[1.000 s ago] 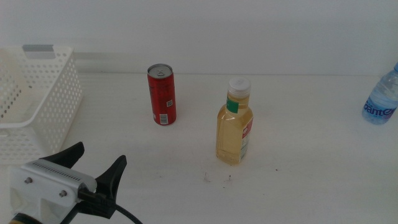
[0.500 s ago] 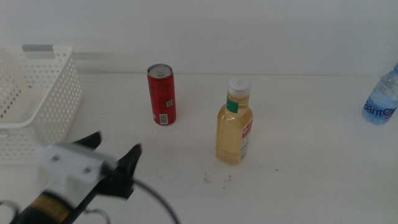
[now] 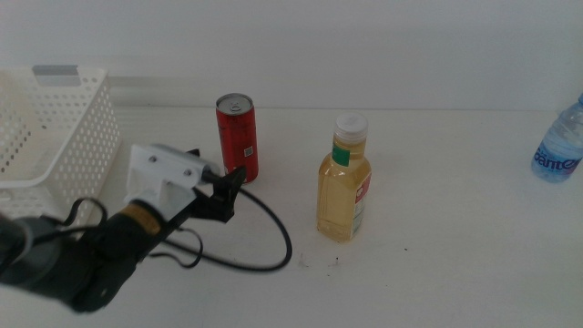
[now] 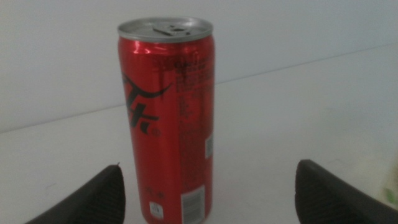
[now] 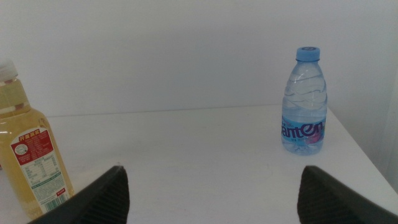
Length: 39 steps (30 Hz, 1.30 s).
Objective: Use arms to grab the bottles and put them into the dustbin to the left of the table.
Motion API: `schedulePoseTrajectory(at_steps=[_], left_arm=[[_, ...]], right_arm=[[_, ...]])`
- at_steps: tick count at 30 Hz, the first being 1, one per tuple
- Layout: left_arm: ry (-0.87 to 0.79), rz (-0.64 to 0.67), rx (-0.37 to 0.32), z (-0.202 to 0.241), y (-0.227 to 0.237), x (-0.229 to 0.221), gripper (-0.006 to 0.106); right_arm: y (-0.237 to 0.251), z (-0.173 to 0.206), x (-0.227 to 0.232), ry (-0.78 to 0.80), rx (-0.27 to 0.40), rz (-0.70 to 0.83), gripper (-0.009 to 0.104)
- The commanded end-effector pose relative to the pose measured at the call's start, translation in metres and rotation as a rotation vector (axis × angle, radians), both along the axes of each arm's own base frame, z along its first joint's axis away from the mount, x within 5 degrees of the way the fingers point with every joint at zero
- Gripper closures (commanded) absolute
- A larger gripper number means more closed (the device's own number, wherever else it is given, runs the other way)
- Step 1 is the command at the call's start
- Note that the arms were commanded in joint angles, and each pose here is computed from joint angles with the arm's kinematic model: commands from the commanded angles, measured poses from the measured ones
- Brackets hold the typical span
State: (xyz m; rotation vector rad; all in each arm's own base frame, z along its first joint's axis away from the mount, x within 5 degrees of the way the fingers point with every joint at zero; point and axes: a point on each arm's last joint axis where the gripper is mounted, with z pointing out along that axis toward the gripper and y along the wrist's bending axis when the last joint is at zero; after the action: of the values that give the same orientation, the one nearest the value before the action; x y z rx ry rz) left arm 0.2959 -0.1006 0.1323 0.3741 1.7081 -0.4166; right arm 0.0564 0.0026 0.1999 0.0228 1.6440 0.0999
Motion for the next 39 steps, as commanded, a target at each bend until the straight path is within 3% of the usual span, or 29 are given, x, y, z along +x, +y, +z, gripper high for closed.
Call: schedulePoseTrajectory(at_steps=[1, 13, 23, 26, 30, 34, 35, 39], left_arm=[[0.013, -0.021, -0.009, -0.004, -0.001, 0.015, 0.007], [0.011, -0.012, -0.037, -0.043, -0.017, 0.082, 0.007], [0.012, -0.008, -0.049, -0.054, -0.021, 0.098, 0.008], [0.010, -0.008, -0.057, -0.053, -0.020, 0.098, 0.022], [0.005, -0.116, -0.109, -0.048, -0.017, 0.094, 0.064], [0.010, -0.160, -0.062, -0.027, -0.012, 0.078, 0.098], [0.022, -0.149, -0.053, -0.021, -0.012, 0.071, 0.102], [0.037, -0.068, -0.031, 0.019, -0.003, 0.049, 0.101]], right_arm=[[0.000, -0.001, 0.000, -0.003, -0.009, -0.003, 0.006], [0.000, -0.001, 0.000, -0.003, -0.009, -0.003, 0.006], [0.000, -0.001, 0.000, -0.003, -0.009, -0.003, 0.006], [0.000, -0.001, 0.000, -0.003, -0.009, -0.003, 0.006], [0.000, -0.001, 0.000, -0.003, -0.009, -0.003, 0.006], [0.000, -0.001, 0.000, -0.003, -0.009, -0.003, 0.006], [0.000, -0.001, 0.000, -0.003, -0.009, -0.003, 0.006], [0.000, -0.001, 0.000, -0.003, -0.009, -0.003, 0.006]])
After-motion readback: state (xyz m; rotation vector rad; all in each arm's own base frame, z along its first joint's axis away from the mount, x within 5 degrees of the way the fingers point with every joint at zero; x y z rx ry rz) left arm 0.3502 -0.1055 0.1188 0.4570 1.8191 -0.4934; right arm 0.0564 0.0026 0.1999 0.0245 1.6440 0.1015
